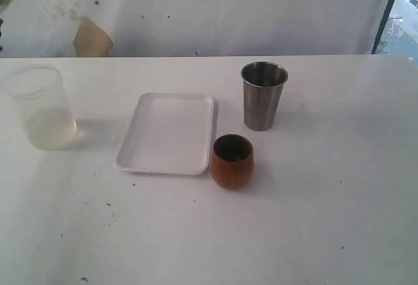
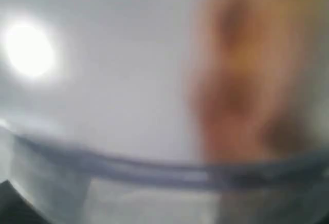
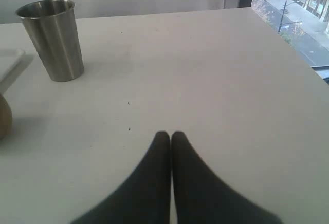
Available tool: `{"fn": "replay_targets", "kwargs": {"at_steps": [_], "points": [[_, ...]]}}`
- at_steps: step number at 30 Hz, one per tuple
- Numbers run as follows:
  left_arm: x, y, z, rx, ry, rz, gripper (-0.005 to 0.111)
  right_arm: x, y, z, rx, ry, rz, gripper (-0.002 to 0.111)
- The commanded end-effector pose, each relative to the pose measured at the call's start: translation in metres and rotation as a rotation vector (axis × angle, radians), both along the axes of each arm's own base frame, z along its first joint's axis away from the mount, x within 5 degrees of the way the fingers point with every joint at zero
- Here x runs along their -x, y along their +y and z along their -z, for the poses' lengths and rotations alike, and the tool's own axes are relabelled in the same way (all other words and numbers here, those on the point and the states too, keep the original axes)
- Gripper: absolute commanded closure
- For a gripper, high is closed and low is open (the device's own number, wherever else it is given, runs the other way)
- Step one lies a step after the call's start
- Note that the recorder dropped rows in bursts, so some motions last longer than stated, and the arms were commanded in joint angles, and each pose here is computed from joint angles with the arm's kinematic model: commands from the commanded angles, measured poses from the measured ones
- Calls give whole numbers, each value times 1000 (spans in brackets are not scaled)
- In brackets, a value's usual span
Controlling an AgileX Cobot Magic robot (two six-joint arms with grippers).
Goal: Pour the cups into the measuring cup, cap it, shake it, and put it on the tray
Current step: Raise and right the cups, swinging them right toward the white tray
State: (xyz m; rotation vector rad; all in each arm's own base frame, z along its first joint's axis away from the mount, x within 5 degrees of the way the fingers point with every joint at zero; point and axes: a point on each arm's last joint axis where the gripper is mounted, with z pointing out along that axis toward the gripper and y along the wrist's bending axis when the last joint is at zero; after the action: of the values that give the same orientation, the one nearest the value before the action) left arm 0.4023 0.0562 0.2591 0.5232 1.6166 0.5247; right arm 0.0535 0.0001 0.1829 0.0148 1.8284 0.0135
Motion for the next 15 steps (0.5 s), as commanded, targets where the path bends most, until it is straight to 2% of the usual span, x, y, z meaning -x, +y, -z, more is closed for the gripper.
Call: {"fn": "replay_targets", "kwargs": {"at_steps": [1,2,4,6,7,10,15], "points": [[8,-3,-42,1003,-234,33,107,0,0,1,-5,-2,2,108],[9,-9,-46,1075,-222,106,107,0,0,1,-5,-2,2,108],[14,-26,-55,1182,-200,333,107,0,0,1,-5,-2,2,108],[20,-40,-64,1204,-196,524,107,0,0,1,-5,-2,2,108],[22,-44,-66,1210,-187,563,107,0,0,1,-5,-2,2,108],[23,-58,-66,1208,-113,563,107,0,0,1,-5,-2,2,108],[22,-96,-48,1086,71,598,107,0,0,1,-5,-2,2,108]]}}
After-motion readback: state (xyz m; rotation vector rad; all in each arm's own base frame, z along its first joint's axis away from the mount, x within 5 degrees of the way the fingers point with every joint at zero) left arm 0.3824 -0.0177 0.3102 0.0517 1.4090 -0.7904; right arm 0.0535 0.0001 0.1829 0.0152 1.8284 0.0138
